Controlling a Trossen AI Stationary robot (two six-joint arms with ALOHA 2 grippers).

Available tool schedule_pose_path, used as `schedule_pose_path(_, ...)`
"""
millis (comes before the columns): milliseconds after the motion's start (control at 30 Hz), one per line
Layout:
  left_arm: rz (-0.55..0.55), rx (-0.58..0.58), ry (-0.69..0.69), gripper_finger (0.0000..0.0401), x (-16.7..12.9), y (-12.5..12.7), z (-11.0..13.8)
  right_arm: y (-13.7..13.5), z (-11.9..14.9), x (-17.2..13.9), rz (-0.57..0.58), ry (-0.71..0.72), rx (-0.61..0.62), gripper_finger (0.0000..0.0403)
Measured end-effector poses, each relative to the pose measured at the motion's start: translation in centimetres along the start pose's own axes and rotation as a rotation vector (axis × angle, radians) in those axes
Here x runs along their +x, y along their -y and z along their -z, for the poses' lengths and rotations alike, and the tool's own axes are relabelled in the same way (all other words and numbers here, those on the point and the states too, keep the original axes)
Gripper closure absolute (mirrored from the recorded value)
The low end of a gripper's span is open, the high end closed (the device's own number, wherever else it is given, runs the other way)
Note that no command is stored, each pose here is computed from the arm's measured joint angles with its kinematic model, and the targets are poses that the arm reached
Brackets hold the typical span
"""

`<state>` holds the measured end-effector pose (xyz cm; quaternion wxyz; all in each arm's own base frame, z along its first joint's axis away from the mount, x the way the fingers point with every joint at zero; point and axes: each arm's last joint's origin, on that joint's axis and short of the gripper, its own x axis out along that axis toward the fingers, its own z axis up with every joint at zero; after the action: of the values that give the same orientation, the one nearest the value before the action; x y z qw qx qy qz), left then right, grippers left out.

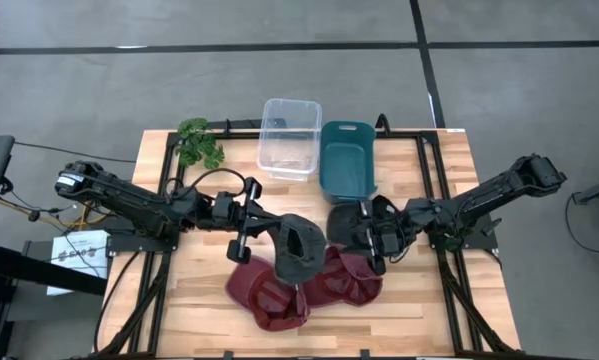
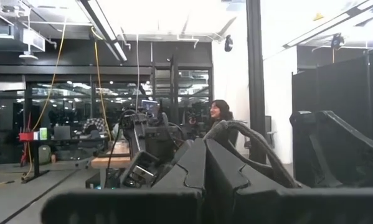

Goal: Pick & Place hat
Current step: Put the left black cap into the blue bin

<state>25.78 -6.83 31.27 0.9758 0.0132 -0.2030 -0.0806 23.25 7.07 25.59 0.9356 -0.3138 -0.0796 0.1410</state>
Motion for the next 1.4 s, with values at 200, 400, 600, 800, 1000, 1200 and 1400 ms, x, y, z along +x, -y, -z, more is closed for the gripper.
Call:
schedule_pose_path(200,0.0,0.012,0.018,0.0396,0.0,0.0,-0.2,0.8,0.3,0.0,0.026,-0.003,0.016,0.0249)
schedule_pose_path(400,0.023,0.042,0.072,0.0396,0.0,0.0,-0.7,1.8,0.2,1.4,0.023,0.009,0.029,0.0249)
schedule_pose_path(600,0.023,0.051,0.068,0.0396,0.0,0.0,-0.6,1.8,0.8,3.9,0.001,-0.026,-0.002,0.0249)
schedule_pose_path(800,0.025,0.05,0.056,0.0396,0.0,0.1,-0.5,1.8,0.8,5.3,-0.008,-0.03,-0.013,0.0249)
schedule_pose_path(1000,0.026,0.043,0.05,0.0396,0.0,0.1,-0.4,1.7,0.1,5.1,-0.005,-0.035,-0.114,0.0249)
schedule_pose_path(1200,0.027,0.022,0.044,0.0396,0.0,0.1,-0.4,0.7,-0.4,4.7,-0.02,-0.129,-0.291,0.0249)
schedule_pose_path(1400,0.027,0.02,0.044,0.0396,0.0,0.1,-0.4,-0.9,-1.5,4.5,0.039,-0.245,-0.453,0.0249)
